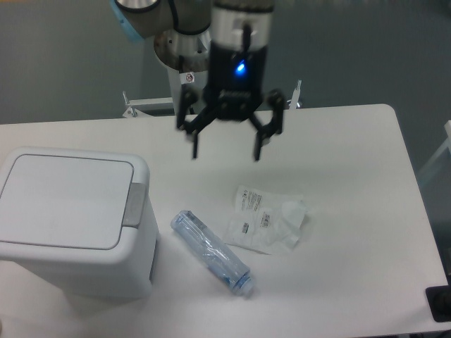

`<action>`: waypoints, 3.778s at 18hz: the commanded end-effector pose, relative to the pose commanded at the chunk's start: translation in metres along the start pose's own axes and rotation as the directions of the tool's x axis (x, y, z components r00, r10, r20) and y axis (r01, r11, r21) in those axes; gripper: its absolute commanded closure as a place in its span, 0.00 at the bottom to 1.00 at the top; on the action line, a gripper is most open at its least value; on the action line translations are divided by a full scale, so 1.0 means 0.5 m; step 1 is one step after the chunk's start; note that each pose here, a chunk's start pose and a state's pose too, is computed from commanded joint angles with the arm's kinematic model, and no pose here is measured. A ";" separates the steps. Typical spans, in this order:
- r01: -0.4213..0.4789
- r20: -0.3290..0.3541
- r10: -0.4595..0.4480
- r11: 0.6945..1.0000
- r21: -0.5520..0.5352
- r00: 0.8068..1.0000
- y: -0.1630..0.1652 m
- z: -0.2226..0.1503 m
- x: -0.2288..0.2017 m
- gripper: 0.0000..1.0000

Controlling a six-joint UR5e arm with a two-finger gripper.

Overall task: Open the trash can
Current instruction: 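Move the open gripper down toward the white trash bin's lid, then lower the gripper onto the lid's raised tab at the bin's rim, then push the lid tab so the lid flips open, then raise the gripper away from the opened bin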

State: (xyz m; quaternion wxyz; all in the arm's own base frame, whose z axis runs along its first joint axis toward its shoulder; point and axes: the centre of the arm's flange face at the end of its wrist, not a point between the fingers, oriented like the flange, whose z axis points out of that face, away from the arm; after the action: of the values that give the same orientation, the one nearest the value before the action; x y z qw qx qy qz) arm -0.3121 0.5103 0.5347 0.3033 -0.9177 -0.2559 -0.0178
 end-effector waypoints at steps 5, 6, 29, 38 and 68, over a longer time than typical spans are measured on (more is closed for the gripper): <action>0.018 -0.022 -0.019 0.999 -0.028 1.000 0.003 0.045 0.032 0.00; 0.026 -0.024 -0.027 0.999 -0.032 0.999 0.003 0.049 0.035 0.00; 0.071 -0.044 -0.075 0.992 -0.102 0.996 0.026 0.127 0.071 0.00; 0.077 -0.043 -0.082 0.990 -0.118 0.996 0.038 0.139 0.069 0.00; -0.055 0.325 0.099 0.988 -0.142 0.941 0.008 0.063 -0.086 0.00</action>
State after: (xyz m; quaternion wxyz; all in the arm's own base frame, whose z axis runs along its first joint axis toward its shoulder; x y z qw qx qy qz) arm -0.3514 0.5056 0.4985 0.1956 -0.9349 -0.2652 0.1316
